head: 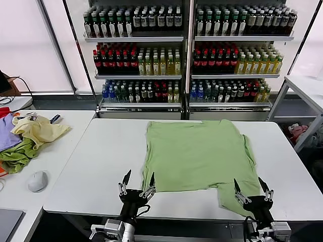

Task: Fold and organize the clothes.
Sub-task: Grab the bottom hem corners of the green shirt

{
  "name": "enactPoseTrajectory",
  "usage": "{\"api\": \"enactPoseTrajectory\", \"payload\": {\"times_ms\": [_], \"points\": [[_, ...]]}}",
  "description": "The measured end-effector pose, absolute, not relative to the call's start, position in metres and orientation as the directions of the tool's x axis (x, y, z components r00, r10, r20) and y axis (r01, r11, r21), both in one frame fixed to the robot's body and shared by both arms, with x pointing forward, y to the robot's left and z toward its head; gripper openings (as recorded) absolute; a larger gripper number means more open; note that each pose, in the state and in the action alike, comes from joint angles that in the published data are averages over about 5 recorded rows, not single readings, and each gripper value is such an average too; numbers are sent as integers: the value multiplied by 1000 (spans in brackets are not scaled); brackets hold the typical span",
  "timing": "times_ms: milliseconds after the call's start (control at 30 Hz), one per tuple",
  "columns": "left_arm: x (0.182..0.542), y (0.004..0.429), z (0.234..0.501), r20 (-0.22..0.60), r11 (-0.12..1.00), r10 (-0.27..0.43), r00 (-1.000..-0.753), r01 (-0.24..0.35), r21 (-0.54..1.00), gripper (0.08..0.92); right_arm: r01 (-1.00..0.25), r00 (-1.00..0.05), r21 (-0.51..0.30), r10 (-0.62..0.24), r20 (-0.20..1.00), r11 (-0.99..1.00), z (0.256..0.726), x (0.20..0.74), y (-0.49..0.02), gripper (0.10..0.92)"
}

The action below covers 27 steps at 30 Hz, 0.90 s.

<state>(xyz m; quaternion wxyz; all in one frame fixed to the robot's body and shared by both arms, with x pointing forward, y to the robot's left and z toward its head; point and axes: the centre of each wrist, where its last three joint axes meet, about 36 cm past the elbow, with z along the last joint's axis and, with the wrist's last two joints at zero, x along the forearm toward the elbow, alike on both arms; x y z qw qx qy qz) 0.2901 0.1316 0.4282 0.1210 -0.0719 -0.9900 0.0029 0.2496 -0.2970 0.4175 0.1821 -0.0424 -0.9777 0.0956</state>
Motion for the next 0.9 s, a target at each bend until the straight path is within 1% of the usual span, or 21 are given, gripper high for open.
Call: {"api": "enactPoseTrajectory", "payload": {"times_ms": [67, 333, 633, 700, 800, 900], "points": [[293, 132, 427, 257, 990, 140, -956, 139, -19, 823, 50, -926, -205, 123, 357, 977, 416, 249, -298, 823], [316, 131, 416, 367, 991, 117, -923, 134, 22, 823, 57, -889, -220, 150, 432, 974, 402, 247, -301, 823], [328, 125, 406, 434, 987, 122, -893, 154, 40, 823, 48, -866, -218, 149, 478, 975, 394, 244, -299, 821], [329, 123, 403, 447, 986, 124, -886, 159, 43, 823, 46, -863, -215, 147, 483, 976, 392, 244, -299, 807], [330, 121, 398, 467, 985, 123, -876, 164, 46, 792, 45, -860, -209, 145, 490, 977, 391, 244, -299, 746], [330, 120, 395, 481, 985, 124, -868, 166, 45, 714, 45, -857, -205, 143, 495, 978, 390, 244, -299, 660]]}}
